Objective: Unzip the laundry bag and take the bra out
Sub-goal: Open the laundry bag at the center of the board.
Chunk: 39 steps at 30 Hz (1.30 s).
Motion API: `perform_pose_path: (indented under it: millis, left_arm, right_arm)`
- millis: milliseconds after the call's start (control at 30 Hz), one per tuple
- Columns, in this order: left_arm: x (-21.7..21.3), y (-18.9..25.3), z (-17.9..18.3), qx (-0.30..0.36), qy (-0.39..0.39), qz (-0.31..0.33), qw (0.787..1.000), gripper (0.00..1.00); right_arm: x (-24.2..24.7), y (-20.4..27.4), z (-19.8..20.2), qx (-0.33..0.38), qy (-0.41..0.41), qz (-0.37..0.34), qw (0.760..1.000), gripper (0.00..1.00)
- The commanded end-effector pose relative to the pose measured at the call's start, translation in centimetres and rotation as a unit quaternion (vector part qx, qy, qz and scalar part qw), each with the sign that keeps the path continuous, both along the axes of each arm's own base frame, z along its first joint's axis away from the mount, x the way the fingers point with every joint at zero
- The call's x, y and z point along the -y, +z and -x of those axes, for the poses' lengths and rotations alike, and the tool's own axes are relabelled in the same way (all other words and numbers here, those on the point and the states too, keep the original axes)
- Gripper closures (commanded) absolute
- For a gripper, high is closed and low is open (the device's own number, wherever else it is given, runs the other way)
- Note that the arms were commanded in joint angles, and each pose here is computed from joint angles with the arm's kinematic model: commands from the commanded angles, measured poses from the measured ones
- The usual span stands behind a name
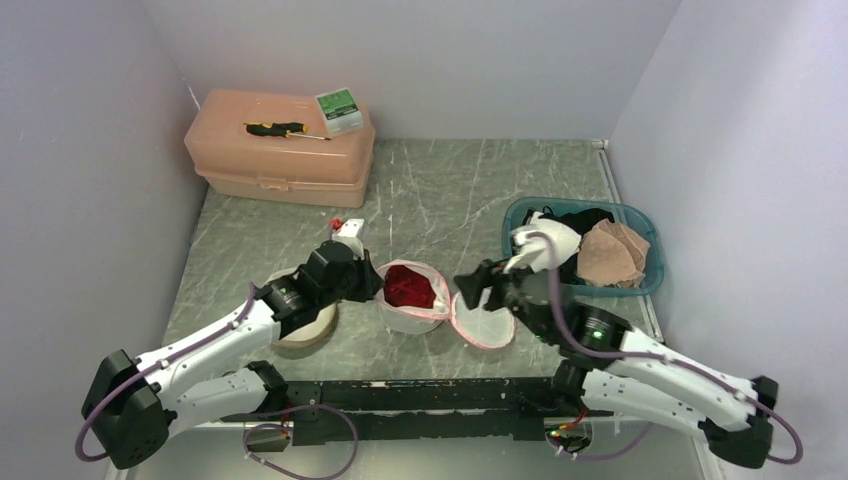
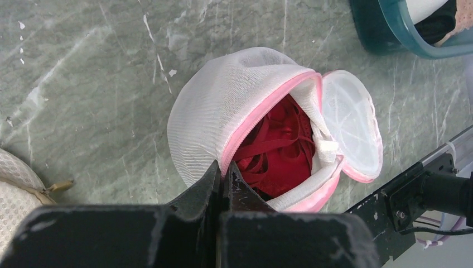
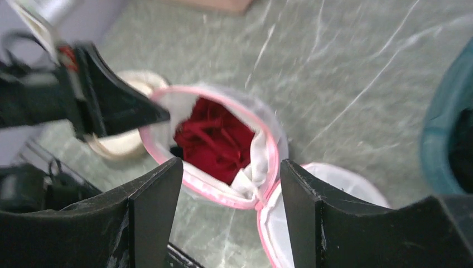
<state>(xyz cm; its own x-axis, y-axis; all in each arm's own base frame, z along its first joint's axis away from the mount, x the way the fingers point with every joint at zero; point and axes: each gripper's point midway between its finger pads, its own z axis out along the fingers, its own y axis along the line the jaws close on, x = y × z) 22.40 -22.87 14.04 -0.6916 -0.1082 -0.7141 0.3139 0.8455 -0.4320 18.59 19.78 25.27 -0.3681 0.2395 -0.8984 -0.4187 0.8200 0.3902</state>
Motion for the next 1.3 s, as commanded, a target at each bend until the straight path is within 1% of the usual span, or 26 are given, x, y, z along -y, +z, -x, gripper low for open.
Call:
perform_pose_path:
  millis: [0,67,267,467,600,667,733,933,1000,1100,1167,1267]
  left_arm:
    - [0.1,1.2,-0.7,0.016,0.027,0.032,0.999,0.97]
    - [-0.1,1.0,-0.5,0.011,0.032,0.031,0.999,0.97]
    - [-1.2,0.0,-0.2,-0.005,0.057,0.020,0.998,0.97]
    - [-2.0,-1.1,0.3,-0.015,0.069,0.012,0.997,0.97]
    - [-2.2,-1.6,0.6,-0.020,0.069,0.007,0.997,0.97]
    - [-2.3,-1.8,0.7,-0.022,0.069,0.008,0.997,0.97]
    - [-2.4,-2.0,0.8,-0.024,0.070,0.008,0.997,0.97]
    - [-2.3,-2.2,1.1,-0.028,0.068,0.014,0.997,0.97]
    - [-2.3,-2.1,1.1,-0.029,0.069,0.015,0.997,0.97]
    - [-2.3,-1.8,1.1,-0.026,0.068,0.017,0.997,0.97]
    - [-2.2,-1.3,1.0,-0.021,0.067,0.020,0.997,0.97]
    - [-1.9,-0.2,0.7,-0.014,0.065,0.026,0.997,0.97]
  right_arm:
    - [-4.0,-6.2,0.9,-0.085,0.051,0.007,0.995,0.32]
    - [-4.4,-8.6,0.7,-0.098,0.051,0.003,0.994,0.33]
    - [-5.7,-12.1,-0.6,-0.139,0.073,-0.034,0.987,0.34]
    - [-6.6,-13.6,-1.2,-0.151,0.103,-0.074,0.980,0.33]
    - [-6.6,-14.1,-2.3,-0.154,0.099,-0.082,0.980,0.33]
    - [-6.9,-14.5,-2.7,-0.160,0.104,-0.083,0.978,0.36]
    - [-7.3,-14.8,-2.9,-0.166,0.113,-0.085,0.976,0.41]
    - [-8.2,-15.5,-2.7,-0.185,0.131,-0.083,0.970,0.67]
    - [-8.1,-15.1,-2.6,-0.181,0.131,-0.086,0.971,0.78]
    - [-7.6,-13.8,-2.7,-0.165,0.125,-0.084,0.975,1.00]
    - [-7.0,-12.8,-2.8,-0.153,0.116,-0.072,0.979,1.00]
    - [-5.7,-9.9,-3.7,-0.112,0.093,-0.045,0.988,1.00]
